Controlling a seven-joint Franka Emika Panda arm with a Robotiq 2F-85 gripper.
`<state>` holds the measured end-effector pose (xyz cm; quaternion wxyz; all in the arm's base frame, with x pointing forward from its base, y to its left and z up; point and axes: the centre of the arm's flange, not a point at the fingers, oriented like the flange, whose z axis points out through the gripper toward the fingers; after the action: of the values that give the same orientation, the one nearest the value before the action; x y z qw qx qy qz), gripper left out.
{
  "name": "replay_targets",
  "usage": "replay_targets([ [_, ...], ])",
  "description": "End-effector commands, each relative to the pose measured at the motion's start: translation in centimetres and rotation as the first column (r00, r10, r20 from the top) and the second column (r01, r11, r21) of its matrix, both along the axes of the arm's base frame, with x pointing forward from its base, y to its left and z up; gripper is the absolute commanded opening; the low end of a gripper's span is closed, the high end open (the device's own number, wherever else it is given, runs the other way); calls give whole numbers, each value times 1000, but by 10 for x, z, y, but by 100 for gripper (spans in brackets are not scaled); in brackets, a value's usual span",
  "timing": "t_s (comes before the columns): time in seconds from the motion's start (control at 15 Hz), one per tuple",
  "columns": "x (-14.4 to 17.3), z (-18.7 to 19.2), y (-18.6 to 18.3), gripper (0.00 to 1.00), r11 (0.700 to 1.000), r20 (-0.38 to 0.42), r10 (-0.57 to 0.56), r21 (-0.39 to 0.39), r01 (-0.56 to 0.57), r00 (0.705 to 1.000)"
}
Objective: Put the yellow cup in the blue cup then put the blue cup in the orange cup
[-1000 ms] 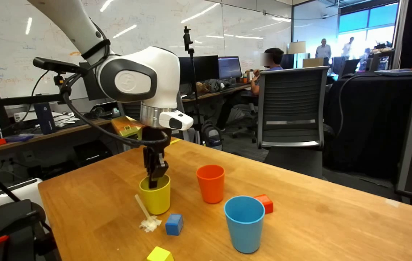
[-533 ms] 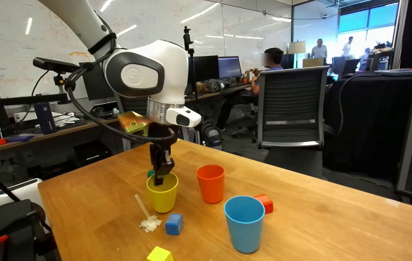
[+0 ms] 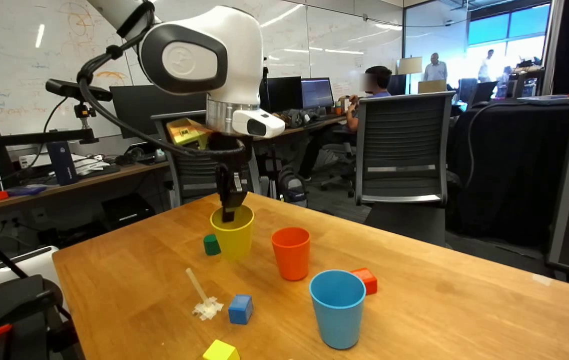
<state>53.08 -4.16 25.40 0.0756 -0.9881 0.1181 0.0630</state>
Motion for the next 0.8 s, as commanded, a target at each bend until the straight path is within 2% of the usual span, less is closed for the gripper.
replay_targets([
  [0.0,-5,47,-13,1,996,41,-93,-2,93,995],
  [0.33,0,70,-62,1,964,60,-260,-39,263,964],
  [0.73,15,76,-133,1,899,44,-432,-66,434,901],
])
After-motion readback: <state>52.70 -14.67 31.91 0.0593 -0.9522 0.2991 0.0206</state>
